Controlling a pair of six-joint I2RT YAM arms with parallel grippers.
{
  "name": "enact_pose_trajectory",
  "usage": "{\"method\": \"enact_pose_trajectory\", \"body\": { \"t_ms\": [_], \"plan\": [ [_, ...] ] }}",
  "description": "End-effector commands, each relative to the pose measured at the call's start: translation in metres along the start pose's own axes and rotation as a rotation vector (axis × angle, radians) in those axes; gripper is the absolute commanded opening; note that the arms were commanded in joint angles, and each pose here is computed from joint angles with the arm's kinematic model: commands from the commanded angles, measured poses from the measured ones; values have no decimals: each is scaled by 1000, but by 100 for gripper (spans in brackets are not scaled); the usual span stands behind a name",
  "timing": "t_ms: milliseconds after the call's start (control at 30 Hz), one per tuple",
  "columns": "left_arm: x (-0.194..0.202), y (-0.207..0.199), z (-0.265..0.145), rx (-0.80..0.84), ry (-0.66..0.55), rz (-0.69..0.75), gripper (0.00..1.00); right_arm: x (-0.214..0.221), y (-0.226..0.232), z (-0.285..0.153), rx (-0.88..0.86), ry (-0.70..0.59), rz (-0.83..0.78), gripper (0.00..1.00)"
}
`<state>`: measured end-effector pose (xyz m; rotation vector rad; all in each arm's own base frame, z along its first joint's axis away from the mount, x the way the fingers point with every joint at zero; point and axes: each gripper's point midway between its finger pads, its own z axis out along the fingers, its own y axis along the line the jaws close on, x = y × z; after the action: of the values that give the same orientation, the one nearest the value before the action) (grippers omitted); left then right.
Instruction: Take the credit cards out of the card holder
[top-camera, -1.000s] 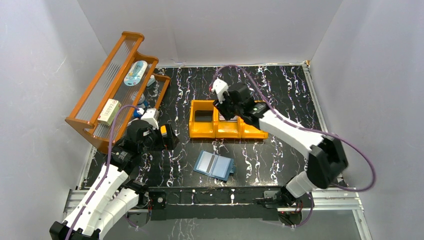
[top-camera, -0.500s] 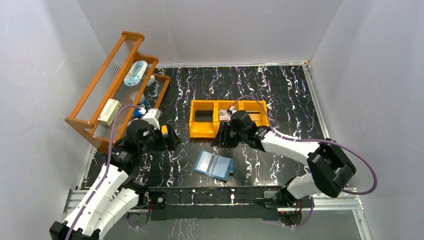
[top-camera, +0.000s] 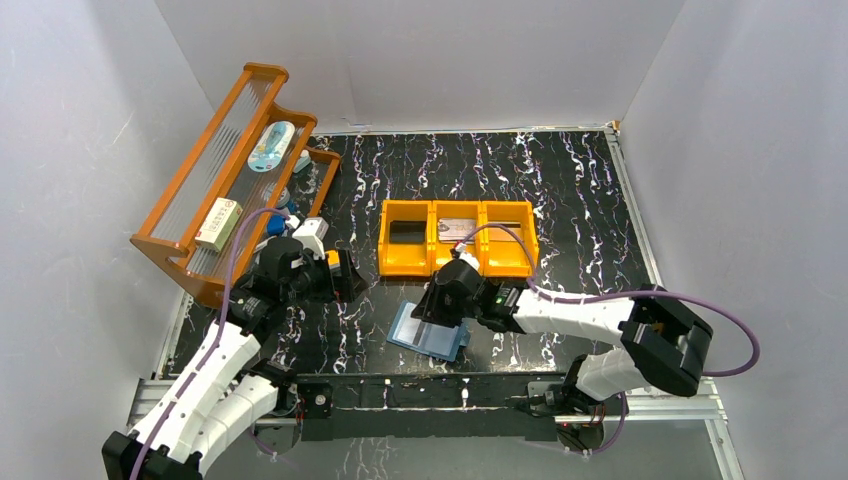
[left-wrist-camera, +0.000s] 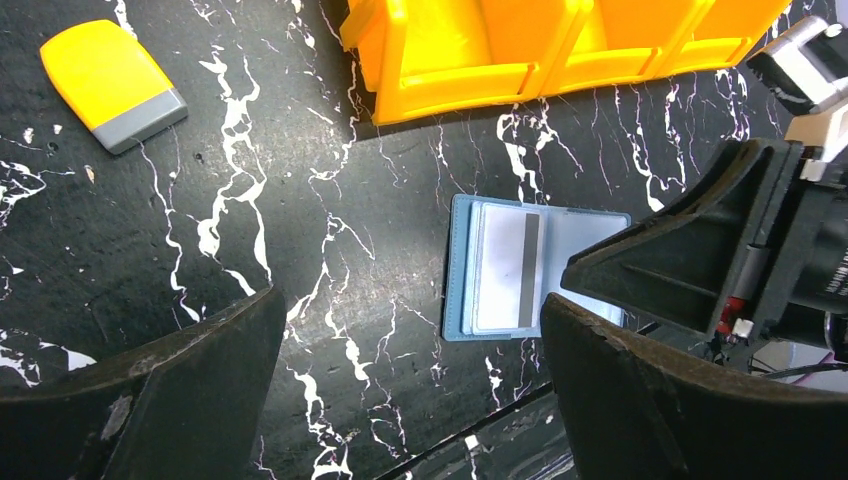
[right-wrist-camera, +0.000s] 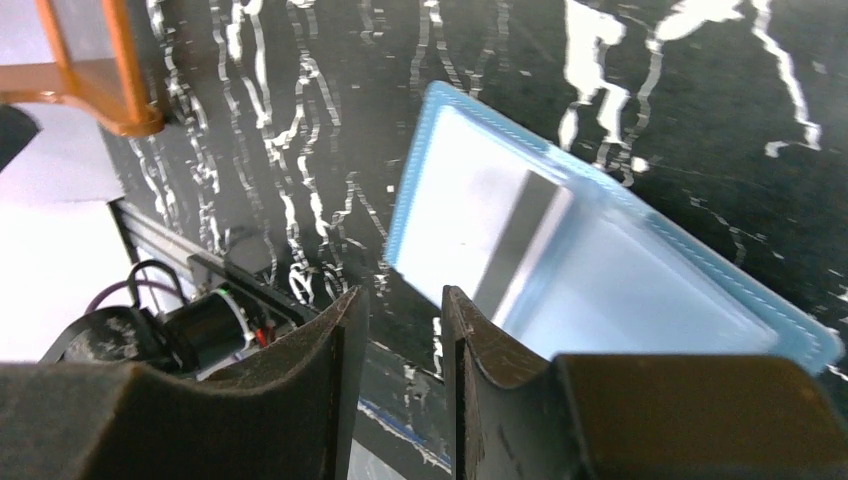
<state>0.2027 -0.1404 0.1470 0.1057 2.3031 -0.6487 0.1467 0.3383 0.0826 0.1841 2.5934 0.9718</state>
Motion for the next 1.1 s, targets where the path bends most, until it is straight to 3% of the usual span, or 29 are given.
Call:
{"method": "enact_pose_trajectory", "body": {
  "t_ms": [0,233,567,767,967,1067],
  "plan": [
    [0,-6,1,40,4,16,98,0,-11,3,13,-36,78,41],
    [1,-7,2,47,7,16,98,21,-42,14,77,28,118,41],
    [3,-9,3,60,17,14,94,23,-59,18,116,17,135,36],
    [17,-36,11,224,132,-10,78,22,-59,18,100,19,150,34],
    [28,-60,24,335,247,-68,54,23,-58,18,56,29,178,34],
    [42,-73,31,353,323,-34,49,24,-57,18,27,34,195,33]
  ]
}}
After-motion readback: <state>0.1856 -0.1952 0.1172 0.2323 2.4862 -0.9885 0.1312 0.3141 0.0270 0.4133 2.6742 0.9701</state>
